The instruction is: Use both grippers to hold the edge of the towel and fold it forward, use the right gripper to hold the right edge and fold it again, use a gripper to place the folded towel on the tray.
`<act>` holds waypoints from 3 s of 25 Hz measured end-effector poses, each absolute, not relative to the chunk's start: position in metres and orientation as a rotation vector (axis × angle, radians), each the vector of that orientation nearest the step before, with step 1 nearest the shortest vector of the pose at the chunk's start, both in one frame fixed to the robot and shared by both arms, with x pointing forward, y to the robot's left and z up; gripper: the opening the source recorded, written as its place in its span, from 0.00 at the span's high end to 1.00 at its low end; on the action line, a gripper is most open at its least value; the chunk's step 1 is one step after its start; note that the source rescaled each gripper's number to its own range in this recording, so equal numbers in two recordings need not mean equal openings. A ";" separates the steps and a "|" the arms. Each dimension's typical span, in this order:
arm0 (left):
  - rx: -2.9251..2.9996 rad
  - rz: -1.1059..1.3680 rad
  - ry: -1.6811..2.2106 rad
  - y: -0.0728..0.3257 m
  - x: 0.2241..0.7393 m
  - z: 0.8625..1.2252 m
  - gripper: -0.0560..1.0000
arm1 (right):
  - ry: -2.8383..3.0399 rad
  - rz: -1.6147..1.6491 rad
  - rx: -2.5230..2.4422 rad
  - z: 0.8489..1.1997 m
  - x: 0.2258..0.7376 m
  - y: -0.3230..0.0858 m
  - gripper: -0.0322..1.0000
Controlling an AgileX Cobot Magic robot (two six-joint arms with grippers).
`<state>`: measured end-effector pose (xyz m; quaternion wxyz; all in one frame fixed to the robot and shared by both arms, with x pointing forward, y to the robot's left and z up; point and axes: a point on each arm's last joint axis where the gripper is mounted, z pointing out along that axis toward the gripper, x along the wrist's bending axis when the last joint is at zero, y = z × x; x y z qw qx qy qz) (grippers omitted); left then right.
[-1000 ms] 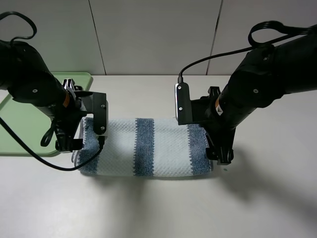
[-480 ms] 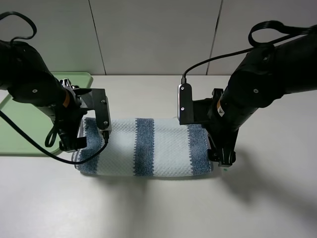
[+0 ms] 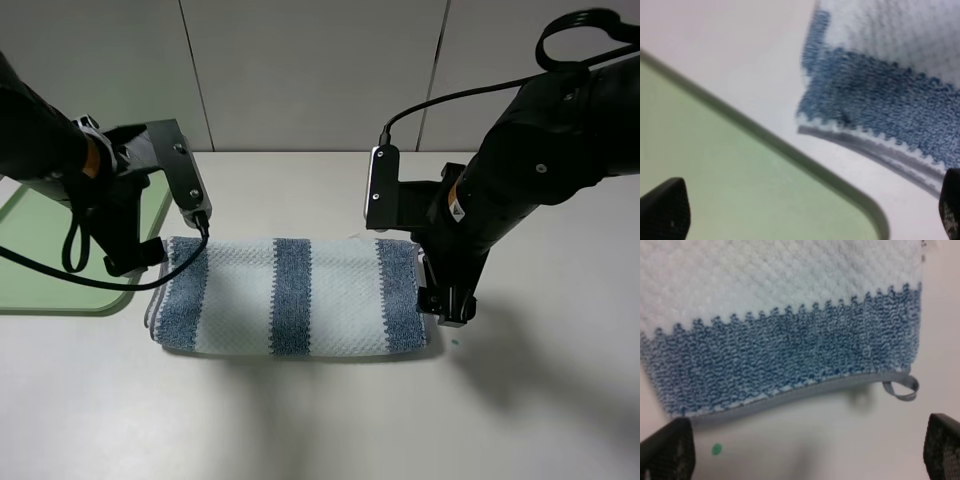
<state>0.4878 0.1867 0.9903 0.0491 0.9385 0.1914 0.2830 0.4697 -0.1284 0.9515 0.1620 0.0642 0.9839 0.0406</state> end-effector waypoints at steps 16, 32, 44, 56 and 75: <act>2.897 0.875 0.756 0.206 0.468 1.014 0.00 | 2.827 0.083 0.254 0.951 0.468 -0.131 0.00; 2.694 0.916 1.039 0.234 0.424 1.064 0.00 | 2.820 0.096 0.289 0.951 0.468 -0.131 0.00; 2.405 0.951 1.120 0.268 0.357 1.109 0.00 | 2.807 0.121 0.336 0.951 0.469 -0.130 0.00; 2.395 0.949 1.160 0.279 0.340 1.113 0.00 | 2.837 0.138 0.433 0.950 0.465 -0.129 0.00; 2.413 0.939 1.176 0.280 0.339 1.111 0.00 | 2.832 0.150 0.451 0.950 0.466 -0.128 0.00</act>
